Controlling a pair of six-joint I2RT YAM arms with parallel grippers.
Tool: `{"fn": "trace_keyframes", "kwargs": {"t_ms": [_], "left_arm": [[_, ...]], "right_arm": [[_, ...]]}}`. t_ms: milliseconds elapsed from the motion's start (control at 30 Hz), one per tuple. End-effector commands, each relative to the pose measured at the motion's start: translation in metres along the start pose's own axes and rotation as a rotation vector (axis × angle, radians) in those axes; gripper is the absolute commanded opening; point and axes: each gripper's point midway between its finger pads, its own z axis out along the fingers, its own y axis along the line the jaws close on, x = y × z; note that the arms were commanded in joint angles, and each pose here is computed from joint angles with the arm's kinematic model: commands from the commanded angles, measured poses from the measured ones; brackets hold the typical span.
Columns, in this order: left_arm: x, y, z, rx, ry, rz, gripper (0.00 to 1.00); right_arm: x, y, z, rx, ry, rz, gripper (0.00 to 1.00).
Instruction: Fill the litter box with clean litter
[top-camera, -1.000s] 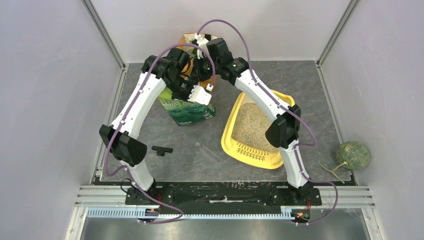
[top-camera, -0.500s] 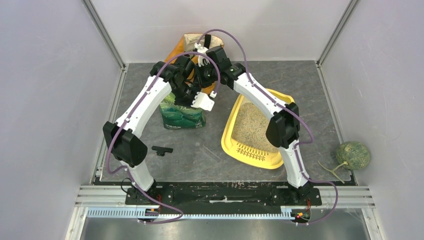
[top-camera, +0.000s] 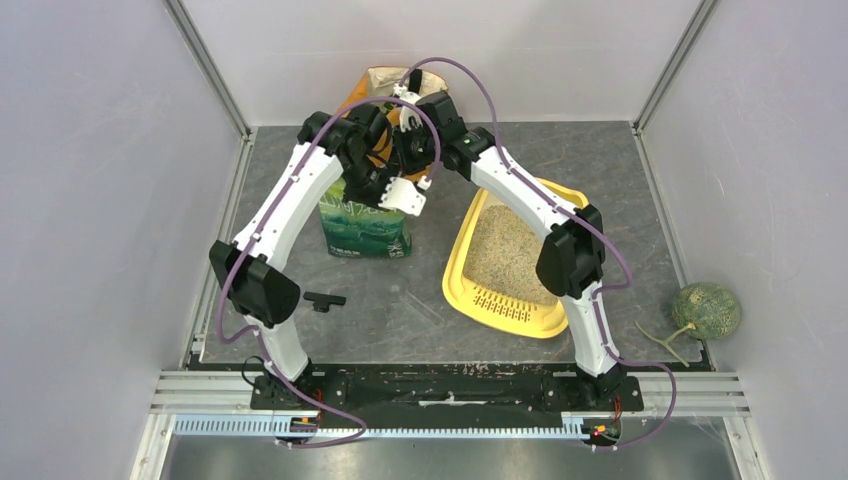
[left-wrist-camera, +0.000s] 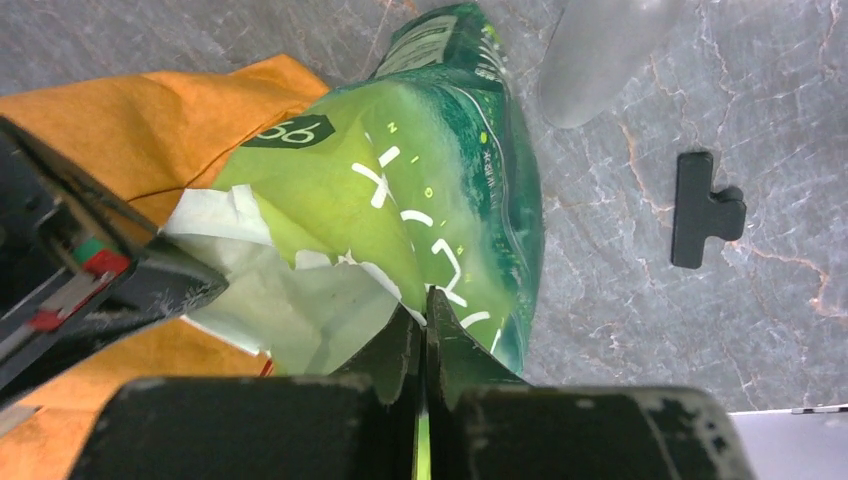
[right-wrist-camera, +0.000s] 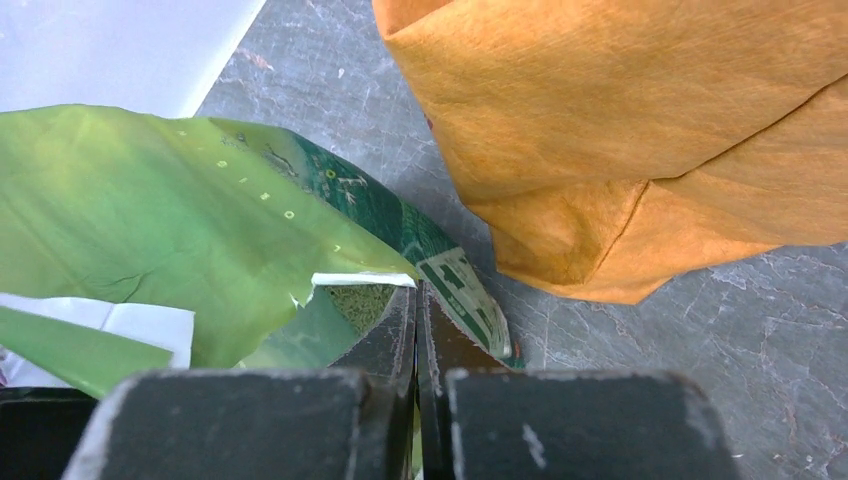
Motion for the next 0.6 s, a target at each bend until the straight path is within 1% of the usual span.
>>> {"fn": "trace_keyframes", "kwargs": {"t_ms": [0,100,200,267,333,433,567], "left_arm": [[-0.017,-0.001,-0.038,-0.028,-0.010,0.109,0.02],[-0.020,-0.006,-0.036,-0.004,-0.018,0.112,0.02],[-0.014,-0.010,-0.015,0.020,-0.005,0.054,0.02],[-0.010,-0.008,0.000,0.004,0.000,0.013,0.02],[-0.010,-0.009,0.010,0.003,-0.010,-0.001,0.02],[-0.016,-0.005,0.016,-0.019,-0.050,-0.037,0.02],[-0.020,0.000,0.017,-0.035,-0.069,-0.066,0.02]], "right_arm": [[-0.059,0.009,-0.022,0.026,-0.171,-0.004,0.00],[-0.057,0.000,-0.016,0.055,-0.178,-0.001,0.00],[-0.048,-0.003,-0.010,0.052,-0.162,0.007,0.00],[-0.043,-0.002,-0.008,0.036,-0.152,0.012,0.00],[-0.040,-0.002,-0.007,0.031,-0.140,0.016,0.00],[-0.032,-0.001,-0.007,0.027,-0.119,0.021,0.00],[-0.018,0.000,-0.002,0.020,-0.083,0.048,0.00]]}}
